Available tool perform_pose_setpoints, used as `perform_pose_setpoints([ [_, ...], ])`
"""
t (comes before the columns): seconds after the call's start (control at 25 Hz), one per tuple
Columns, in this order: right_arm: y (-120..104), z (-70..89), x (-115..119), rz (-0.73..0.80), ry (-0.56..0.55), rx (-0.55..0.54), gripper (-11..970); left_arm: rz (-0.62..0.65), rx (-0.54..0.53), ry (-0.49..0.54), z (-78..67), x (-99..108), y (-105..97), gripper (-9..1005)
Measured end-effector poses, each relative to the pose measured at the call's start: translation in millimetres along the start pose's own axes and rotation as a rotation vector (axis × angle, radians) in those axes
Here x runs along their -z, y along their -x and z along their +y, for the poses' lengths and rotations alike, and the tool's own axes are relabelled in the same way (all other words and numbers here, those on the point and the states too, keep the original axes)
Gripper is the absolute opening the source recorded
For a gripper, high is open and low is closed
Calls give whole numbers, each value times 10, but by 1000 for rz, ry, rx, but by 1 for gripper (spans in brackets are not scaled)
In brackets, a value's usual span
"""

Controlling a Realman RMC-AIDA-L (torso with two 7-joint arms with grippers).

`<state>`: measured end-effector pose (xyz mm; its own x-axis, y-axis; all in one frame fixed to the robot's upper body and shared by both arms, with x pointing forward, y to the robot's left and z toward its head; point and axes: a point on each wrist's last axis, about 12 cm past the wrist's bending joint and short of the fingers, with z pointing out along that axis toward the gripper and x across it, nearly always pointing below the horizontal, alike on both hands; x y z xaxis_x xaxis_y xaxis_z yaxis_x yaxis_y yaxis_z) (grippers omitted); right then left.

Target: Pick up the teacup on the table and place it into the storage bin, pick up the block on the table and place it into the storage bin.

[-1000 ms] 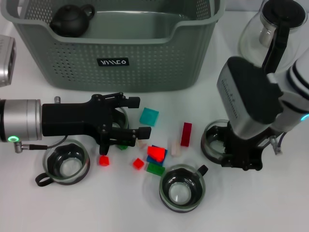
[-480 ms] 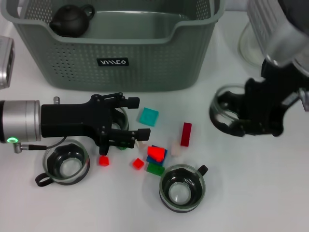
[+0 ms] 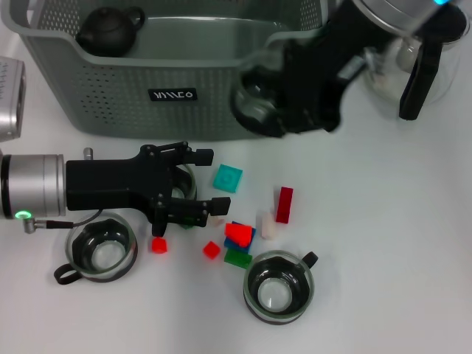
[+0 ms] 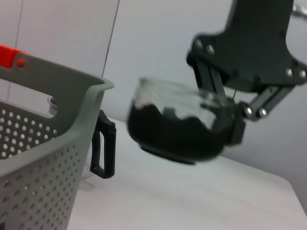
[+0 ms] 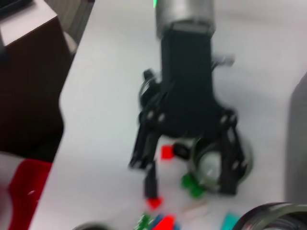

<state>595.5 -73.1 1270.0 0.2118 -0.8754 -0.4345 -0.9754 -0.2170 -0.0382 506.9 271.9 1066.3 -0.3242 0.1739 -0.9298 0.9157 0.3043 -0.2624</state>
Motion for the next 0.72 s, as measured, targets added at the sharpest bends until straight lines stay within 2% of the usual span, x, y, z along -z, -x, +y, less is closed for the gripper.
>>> perform_pose_setpoints([
  [0.24, 273, -149, -3, -42, -71, 72, 59, 2, 0, 3, 0, -13, -6, 933],
  [0.32, 351, -227, 26, -79, -130, 85, 61, 1, -3, 2, 6, -17, 4, 933],
  [0.48, 389, -318, 34, -112, -205, 79, 65, -1, -7, 3, 16, -15, 18, 933],
  [0.72, 280, -610, -120, -174, -377, -10, 71, -3, -9, 4, 21, -19, 28, 933],
])
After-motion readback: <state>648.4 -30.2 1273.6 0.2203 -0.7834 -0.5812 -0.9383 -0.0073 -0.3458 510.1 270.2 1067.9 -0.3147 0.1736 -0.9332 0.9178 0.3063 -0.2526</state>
